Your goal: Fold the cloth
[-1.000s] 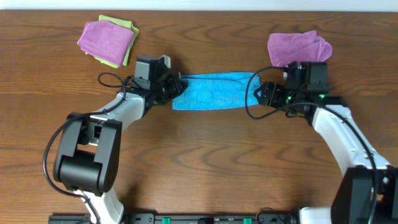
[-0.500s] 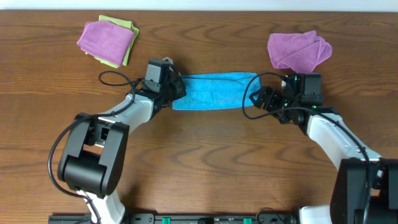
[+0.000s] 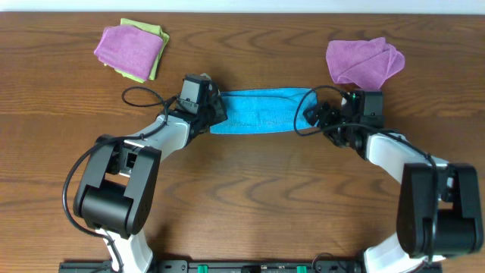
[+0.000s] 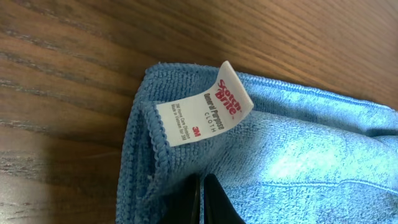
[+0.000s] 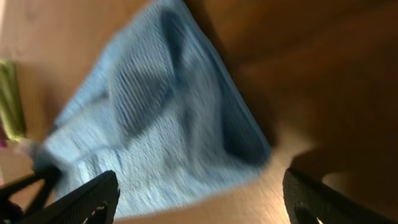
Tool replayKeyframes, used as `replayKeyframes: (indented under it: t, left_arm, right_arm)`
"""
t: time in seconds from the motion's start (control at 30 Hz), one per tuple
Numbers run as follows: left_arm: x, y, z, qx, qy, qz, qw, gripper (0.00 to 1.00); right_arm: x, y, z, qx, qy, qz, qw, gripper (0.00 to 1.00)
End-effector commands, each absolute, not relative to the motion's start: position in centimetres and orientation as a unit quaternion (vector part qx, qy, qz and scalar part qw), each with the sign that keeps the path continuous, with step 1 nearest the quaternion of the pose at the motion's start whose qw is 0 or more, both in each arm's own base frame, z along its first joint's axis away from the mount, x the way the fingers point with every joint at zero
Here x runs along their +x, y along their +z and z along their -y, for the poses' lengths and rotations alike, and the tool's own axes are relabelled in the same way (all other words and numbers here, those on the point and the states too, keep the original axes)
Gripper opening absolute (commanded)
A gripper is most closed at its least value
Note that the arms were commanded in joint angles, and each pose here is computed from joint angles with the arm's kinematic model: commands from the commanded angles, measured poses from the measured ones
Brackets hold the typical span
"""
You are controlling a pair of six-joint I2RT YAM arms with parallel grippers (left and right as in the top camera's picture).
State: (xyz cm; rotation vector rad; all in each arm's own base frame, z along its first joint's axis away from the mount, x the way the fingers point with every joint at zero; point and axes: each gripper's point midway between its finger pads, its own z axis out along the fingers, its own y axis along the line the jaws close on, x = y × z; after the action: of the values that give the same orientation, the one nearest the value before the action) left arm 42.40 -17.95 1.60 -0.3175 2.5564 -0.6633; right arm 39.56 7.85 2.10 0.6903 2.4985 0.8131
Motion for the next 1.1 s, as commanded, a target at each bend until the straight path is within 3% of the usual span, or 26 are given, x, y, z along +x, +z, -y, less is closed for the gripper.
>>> replayKeyframes:
  t: [0.0,0.2,0.3,0.47,0.6,1.07]
  left_arm:
    - [42.8,1.3,17.9,-0.112,-0.233,-0.935,0.242,0.06]
    - [42.6,1.2,17.9,-0.113,-0.231,-0.937,0.238,0.06]
    - [42.3,1.0,17.8,-0.114,-0.229,-0.939,0.232,0.06]
    - [42.3,1.0,17.8,-0.114,-0.228,-0.939,0.231,0.06]
    - [42.3,1.0,17.8,-0.114,-0.228,-0.939,0.231,0.06]
    - [42.4,1.3,18.1,-0.111,-0.239,-0.937,0.229,0.05]
  right_arm:
    - [39.3,0.0,-8.8,0.279,0.298,-0.894,0.185,0.85]
    - [40.7,-0.9,-11.0,0.277,0.321,-0.884,0.197,0.84]
    - [40.9,-1.9,-11.3,0.277,0.304,-0.888,0.206,0.76]
    - [41.5,-2.5,-10.5,0.282,0.268,-0.891,0.233,0.35]
    - [43.0,-1.2,-10.7,0.227,0.269,-0.892,0.284,0.03]
    - [43.4,6.1,-15.9,0.047,0.318,-0.876,0.36,0.02]
